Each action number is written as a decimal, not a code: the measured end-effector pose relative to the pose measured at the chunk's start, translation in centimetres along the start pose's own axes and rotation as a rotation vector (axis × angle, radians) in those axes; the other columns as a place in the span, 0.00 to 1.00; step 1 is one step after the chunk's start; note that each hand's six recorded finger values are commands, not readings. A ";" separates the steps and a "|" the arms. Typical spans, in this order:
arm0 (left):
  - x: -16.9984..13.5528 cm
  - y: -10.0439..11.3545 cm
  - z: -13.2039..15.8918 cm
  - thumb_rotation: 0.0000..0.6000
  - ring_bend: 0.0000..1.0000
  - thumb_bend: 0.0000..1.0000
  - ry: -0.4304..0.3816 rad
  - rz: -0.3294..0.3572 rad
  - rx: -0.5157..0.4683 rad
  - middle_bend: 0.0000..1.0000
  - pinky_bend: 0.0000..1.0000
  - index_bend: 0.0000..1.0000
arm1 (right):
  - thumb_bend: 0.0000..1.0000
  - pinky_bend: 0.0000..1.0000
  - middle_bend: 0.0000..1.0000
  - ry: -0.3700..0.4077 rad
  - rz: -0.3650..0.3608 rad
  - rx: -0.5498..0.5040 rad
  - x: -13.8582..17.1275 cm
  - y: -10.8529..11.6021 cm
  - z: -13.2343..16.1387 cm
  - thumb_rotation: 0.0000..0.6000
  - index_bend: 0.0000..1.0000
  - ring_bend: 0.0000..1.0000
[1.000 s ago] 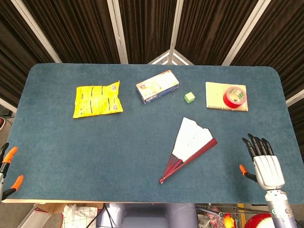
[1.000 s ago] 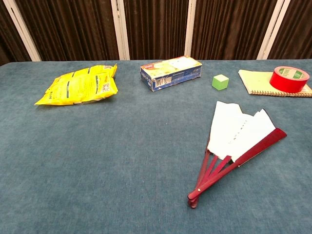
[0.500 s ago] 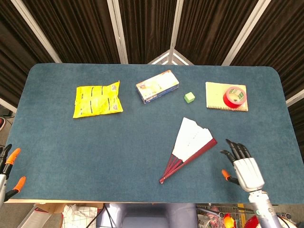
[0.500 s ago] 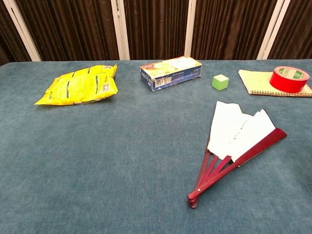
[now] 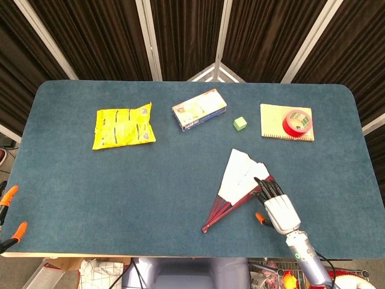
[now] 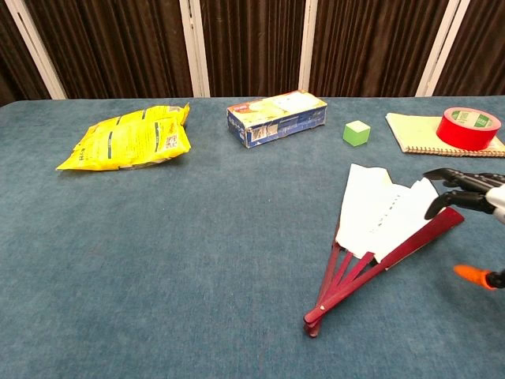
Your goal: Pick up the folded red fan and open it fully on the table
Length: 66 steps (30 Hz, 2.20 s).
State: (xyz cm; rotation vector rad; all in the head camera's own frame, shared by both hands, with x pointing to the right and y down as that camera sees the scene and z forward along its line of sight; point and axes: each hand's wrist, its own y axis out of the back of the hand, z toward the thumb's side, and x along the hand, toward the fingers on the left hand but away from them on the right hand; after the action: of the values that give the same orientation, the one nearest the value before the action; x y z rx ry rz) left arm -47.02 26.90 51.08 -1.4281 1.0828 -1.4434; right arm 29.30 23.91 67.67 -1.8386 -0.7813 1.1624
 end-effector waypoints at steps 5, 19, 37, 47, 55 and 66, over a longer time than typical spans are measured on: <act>-0.1 0.1 -0.1 1.00 0.00 0.39 0.004 0.003 0.001 0.00 0.00 0.13 | 0.29 0.14 0.08 0.019 -0.010 0.024 -2.2 -0.6 0.1 1.00 0.34 0.14; 0.0 0.0 -0.1 1.00 0.00 0.39 0.014 0.005 0.006 0.00 0.00 0.13 | 0.29 0.14 0.08 0.014 -0.004 0.031 -4.1 -1.9 -0.5 1.00 0.36 0.14; 0.0 -0.3 0.1 1.00 0.00 0.39 0.013 -0.004 0.017 0.00 0.00 0.13 | 0.29 0.14 0.08 -0.004 0.019 0.039 -4.0 -3.1 -1.4 1.00 0.40 0.14; 0.1 -0.4 0.2 1.00 0.00 0.39 0.015 -0.004 0.024 0.00 0.00 0.13 | 0.29 0.14 0.08 0.002 0.035 0.039 -4.4 -3.9 -1.1 1.00 0.42 0.14; 0.1 -0.4 0.2 1.00 0.00 0.38 0.017 -0.001 0.026 0.00 0.00 0.13 | 0.29 0.14 0.08 0.021 0.034 0.027 -5.2 -4.0 -0.2 1.00 0.47 0.15; 0.0 -0.5 0.2 1.00 0.00 0.38 0.015 -0.004 0.027 0.00 0.00 0.13 | 0.35 0.14 0.10 0.037 0.031 -0.002 -6.0 -4.1 0.6 1.00 0.53 0.16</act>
State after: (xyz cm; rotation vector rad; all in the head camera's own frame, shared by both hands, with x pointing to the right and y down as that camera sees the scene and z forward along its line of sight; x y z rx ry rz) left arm -46.79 26.99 51.54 -1.4032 1.0662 -1.4689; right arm 26.06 21.15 73.62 -1.8750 -0.7359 1.1436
